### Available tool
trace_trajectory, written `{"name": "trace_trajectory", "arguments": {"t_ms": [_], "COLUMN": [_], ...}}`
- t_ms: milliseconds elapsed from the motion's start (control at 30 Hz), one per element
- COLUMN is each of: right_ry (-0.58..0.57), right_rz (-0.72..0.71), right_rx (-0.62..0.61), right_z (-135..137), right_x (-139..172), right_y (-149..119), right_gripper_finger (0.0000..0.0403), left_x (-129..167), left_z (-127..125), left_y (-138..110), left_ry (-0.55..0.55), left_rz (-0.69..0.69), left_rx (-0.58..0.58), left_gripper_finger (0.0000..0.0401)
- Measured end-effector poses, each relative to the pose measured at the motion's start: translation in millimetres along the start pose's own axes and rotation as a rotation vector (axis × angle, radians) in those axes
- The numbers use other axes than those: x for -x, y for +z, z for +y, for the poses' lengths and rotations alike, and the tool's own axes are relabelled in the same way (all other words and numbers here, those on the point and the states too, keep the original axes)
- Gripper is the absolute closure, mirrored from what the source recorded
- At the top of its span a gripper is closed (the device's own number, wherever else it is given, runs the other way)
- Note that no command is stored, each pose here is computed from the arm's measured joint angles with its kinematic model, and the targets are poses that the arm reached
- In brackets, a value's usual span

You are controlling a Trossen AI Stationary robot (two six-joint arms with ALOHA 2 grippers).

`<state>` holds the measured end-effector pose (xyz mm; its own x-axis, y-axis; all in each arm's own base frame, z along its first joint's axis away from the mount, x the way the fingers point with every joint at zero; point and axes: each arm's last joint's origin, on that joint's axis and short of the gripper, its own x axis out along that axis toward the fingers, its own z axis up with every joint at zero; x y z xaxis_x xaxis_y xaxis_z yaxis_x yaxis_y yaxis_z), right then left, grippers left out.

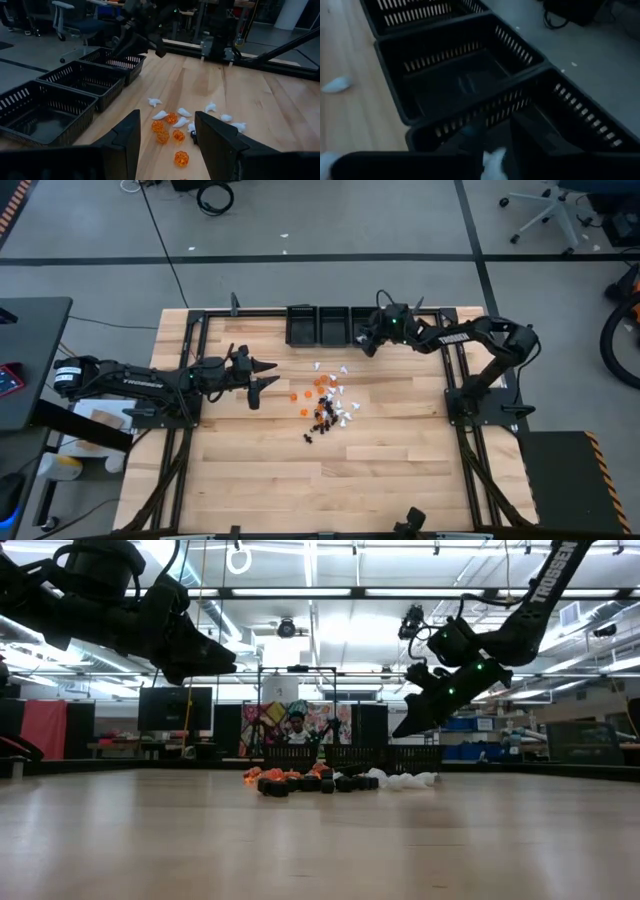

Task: Sort game pieces by color
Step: Put the white game piece into the right black basket

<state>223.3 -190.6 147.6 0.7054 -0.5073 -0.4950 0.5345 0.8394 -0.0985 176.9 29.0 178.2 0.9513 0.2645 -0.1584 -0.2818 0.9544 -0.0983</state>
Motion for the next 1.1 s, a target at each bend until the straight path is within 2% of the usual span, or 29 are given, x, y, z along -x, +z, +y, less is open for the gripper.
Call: {"name": "trace_trajectory", "arguments": {"t_ms": [233, 400, 500, 700, 833, 1000, 1100], "right_ry": [0.028, 0.207, 0.304, 0.395, 0.441, 0.480, 0.504], "right_rz": [-0.060, -0.116, -0.085, -0.068, -0.091, -0.038, -0.065], "right_rx": [0.010, 0.071, 0.095, 0.124, 0.074, 0.046, 0.056], "right_z": [2.4, 46.8, 78.8, 127.1, 140.8, 153.1, 162.2], "right_x": [16.3, 34.0, 41.7, 55.9, 59.4, 53.7, 48.8], "right_y": [16.1, 27.1, 15.2, -16.9, -38.9, -64.7, -72.0], "right_gripper_finger": [0.0238, 0.0233, 0.0235, 0.0235, 0.0224, 0.0184, 0.0160], "left_x": [0.0, 0.0, 0.0, 0.0, 0.0, 0.0, 0.0], "left_z": [0.0, 0.2, 0.2, 0.2, 0.2, 0.0, -0.1], "left_y": [0.0, -1.3, -1.6, -1.5, -1.2, -0.1, 0.8], "left_ry": [0.000, 0.002, 0.002, 0.002, 0.002, 0.000, -0.001], "left_rz": [0.000, 0.013, 0.017, 0.015, 0.013, 0.001, -0.008], "left_rx": [-0.002, -0.005, -0.005, -0.004, -0.004, -0.009, -0.029], "left_gripper_finger": [0.0234, 0.0234, 0.0234, 0.0234, 0.0234, 0.0234, 0.0234]}}
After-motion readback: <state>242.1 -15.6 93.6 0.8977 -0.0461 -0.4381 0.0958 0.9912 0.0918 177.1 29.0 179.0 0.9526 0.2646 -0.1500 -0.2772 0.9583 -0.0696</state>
